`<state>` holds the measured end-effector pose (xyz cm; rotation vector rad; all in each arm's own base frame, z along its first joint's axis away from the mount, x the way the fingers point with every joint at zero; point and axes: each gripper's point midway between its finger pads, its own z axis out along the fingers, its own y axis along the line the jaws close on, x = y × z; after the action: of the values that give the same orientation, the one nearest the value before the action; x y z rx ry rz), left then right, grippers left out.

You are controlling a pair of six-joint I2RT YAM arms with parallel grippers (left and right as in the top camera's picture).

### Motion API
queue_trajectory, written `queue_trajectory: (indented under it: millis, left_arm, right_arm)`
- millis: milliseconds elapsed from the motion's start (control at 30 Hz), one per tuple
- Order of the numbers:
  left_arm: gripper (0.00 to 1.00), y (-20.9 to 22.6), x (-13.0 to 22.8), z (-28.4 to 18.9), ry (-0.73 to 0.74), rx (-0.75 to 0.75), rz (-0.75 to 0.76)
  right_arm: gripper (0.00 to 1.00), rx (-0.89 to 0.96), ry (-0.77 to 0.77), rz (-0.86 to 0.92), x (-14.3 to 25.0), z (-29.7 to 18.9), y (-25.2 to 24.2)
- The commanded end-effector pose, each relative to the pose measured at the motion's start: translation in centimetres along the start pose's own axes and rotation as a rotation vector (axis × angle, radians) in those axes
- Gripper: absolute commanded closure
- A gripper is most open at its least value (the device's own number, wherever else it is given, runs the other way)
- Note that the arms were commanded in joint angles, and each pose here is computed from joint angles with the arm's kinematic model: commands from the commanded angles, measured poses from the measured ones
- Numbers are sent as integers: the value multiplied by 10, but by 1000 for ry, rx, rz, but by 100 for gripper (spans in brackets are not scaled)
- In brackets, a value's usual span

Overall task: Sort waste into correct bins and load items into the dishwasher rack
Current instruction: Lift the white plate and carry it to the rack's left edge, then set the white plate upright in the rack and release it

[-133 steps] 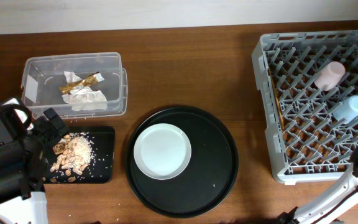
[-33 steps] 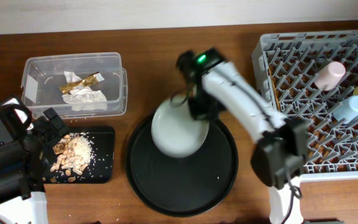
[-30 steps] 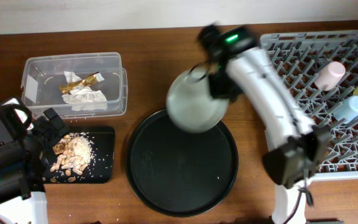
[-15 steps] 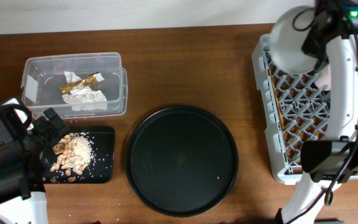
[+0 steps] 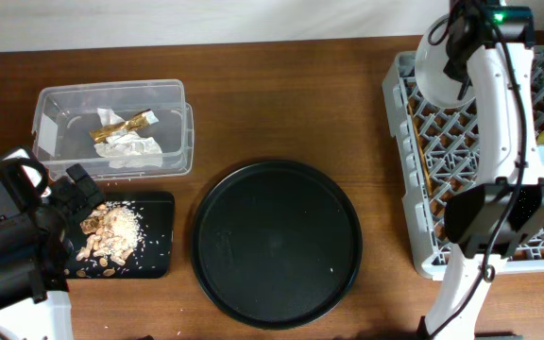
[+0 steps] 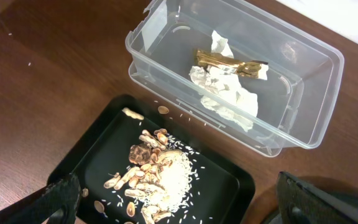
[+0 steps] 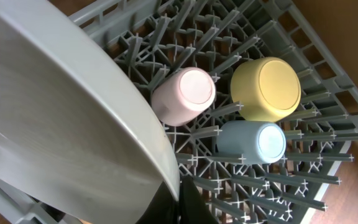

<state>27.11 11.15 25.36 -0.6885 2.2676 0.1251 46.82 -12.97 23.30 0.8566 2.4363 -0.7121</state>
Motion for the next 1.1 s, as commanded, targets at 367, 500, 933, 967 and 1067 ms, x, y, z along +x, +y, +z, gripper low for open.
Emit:
queue_trajectory:
  millis: [367,500,933,967,1067]
  left_arm:
    - [1,1,-4,-2,-12,-1,-14]
    - [1,1,-4,-2,-12,-1,-14]
    - [1,1,-4,-2,-12,-1,-14]
    - [1,1,-4,-2,-12,-1,-14]
    - [1,1,-4,-2,-12,-1,-14]
  right_arm:
    - [96,82,-35,-112,22,-6,39]
    - [94,45,-61,-144,27,-39,42]
    - [1,-333,-43,-103,62,-188,-37]
    - [1,-406,-40,-130,68,-202,-39]
    - [1,-583,-28,-180,85,-233,-43]
